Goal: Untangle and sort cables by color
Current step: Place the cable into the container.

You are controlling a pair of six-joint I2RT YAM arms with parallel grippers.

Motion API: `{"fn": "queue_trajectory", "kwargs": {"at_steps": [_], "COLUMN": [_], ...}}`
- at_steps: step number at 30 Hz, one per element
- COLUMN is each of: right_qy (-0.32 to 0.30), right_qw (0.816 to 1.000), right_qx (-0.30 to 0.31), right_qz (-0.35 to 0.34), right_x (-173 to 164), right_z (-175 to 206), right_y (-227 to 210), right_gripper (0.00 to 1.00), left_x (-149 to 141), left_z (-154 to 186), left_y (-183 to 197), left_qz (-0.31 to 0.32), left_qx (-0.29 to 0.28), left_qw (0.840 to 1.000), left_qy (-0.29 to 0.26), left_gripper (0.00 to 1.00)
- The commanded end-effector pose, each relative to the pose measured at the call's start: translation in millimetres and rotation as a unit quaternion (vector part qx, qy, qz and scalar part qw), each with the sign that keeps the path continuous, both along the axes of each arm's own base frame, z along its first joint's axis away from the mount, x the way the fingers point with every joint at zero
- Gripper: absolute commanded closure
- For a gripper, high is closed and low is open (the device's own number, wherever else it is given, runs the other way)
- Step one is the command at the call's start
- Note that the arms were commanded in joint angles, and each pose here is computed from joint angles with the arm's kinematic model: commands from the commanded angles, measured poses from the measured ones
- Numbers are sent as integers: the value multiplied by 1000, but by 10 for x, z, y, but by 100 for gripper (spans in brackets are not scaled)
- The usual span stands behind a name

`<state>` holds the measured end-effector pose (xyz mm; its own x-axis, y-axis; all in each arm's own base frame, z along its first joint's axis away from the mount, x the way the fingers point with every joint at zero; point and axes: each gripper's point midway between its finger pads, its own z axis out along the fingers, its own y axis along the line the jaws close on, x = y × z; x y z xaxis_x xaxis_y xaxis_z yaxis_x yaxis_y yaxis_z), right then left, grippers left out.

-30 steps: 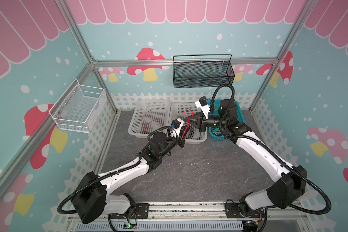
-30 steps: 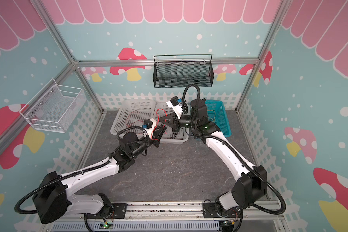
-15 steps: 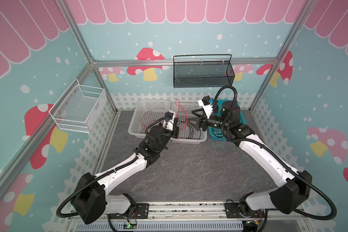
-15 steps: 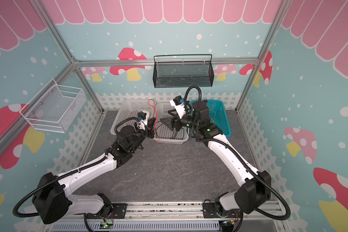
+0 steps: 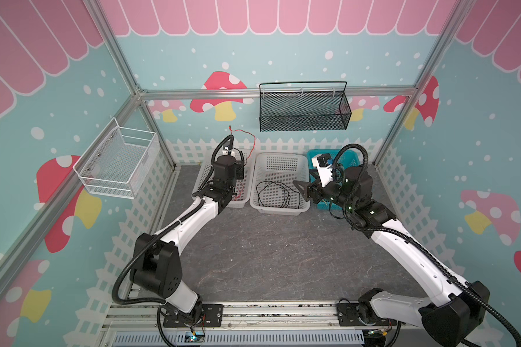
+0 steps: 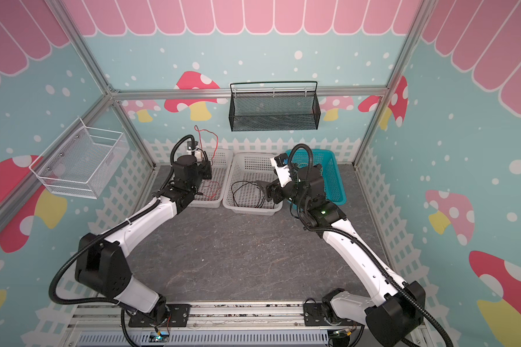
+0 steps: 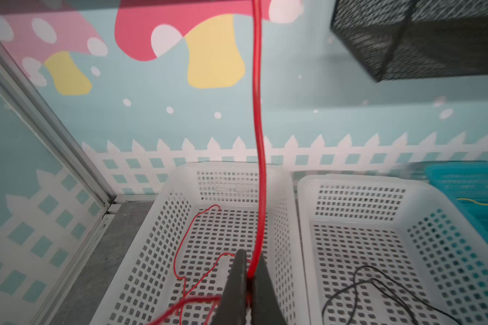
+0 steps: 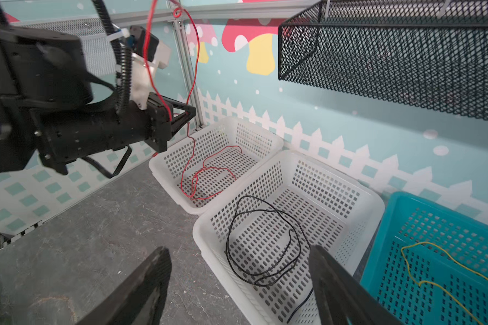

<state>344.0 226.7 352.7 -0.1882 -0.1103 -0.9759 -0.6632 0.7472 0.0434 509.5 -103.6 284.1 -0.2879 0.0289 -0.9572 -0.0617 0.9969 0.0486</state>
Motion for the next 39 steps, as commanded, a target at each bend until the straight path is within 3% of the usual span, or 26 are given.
{"fn": "queue_trajectory", "kwargs": {"at_steps": [1, 7, 14, 18, 23, 26, 39], "right_qy": [-9, 2, 18, 24, 27, 27, 16], "right_qw": [1000, 1000, 999, 998, 998, 997, 996], "right_qx": [-5, -15, -35, -42, -44, -47, -64], "right_qz": [-7, -22, -37, -40, -42, -46, -68], "right_x": [-30, 14, 85, 108, 101, 86, 73], "right_z": [5, -150, -365, -444, -481, -502, -534], "right_y": [-44, -79, -107, -114, -123, -148, -264], "right_gripper": [20, 20, 19, 19, 19, 19, 18], "left_x": [158, 410, 504, 508, 526, 526, 367], "left_z": [-469, -1122, -1785, -1968, -1987, -1939, -1285], "left_y": [160, 268, 374, 401, 415, 419, 446], "left_qz": [32, 61, 59, 63, 62, 61, 45], "left_qx": [6, 22, -11, 1, -5, -9, -2], "left_qw": [995, 976, 948, 937, 937, 937, 952], "left_qy": [90, 206, 314, 343, 345, 343, 302], "left_gripper": [100, 100, 98, 71, 47, 1, 1]}}
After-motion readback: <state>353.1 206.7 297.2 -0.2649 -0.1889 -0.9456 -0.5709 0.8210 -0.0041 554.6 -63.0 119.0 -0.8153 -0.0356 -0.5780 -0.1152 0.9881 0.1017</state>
